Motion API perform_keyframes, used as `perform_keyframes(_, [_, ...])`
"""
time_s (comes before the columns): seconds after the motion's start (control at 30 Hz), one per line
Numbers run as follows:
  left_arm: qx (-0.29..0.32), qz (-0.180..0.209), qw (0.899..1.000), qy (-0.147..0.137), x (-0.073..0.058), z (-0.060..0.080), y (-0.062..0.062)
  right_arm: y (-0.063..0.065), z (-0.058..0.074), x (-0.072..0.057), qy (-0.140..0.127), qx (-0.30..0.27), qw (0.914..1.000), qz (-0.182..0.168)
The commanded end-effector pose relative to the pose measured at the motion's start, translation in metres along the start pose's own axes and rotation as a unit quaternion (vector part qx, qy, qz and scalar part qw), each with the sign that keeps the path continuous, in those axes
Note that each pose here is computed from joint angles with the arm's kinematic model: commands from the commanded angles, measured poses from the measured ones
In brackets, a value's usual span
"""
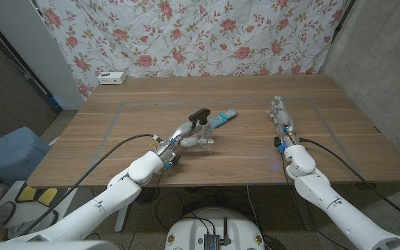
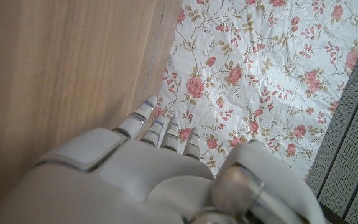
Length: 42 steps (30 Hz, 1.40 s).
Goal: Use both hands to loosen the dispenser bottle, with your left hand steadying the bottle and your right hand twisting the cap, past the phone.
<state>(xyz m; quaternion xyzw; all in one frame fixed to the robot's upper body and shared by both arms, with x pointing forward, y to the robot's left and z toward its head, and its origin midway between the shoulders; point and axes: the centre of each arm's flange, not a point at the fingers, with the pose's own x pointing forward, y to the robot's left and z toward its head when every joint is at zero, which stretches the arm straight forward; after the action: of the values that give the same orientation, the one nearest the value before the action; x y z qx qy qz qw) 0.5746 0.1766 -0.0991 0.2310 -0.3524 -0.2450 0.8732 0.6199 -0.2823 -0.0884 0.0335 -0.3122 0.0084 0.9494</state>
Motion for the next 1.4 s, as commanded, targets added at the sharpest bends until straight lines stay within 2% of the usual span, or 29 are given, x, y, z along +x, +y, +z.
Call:
perform_keyframes(0.03, [0.011,0.013,1.000,-0.001,0.009,0.016,0.013,0.009,0.017,0.005,0.002,-0.011,0.9998,0.016])
perform_keyframes(0.53, [0.012,0.025,1.000,-0.011,0.027,0.023,0.020,0.023,0.035,0.007,0.005,-0.025,0.9989,0.040])
perform_keyframes(0.77, [0.015,0.028,0.999,-0.013,0.038,0.022,0.024,0.030,0.044,0.011,0.010,-0.058,0.9968,0.054])
perform_keyframes(1.1, [0.021,0.026,0.999,-0.016,0.056,0.022,0.030,0.037,0.063,0.018,-0.004,-0.090,0.9936,0.068])
perform_keyframes(1.4, [0.022,0.025,0.999,-0.015,0.070,0.026,0.027,0.037,0.071,0.026,-0.011,-0.089,0.9932,0.075])
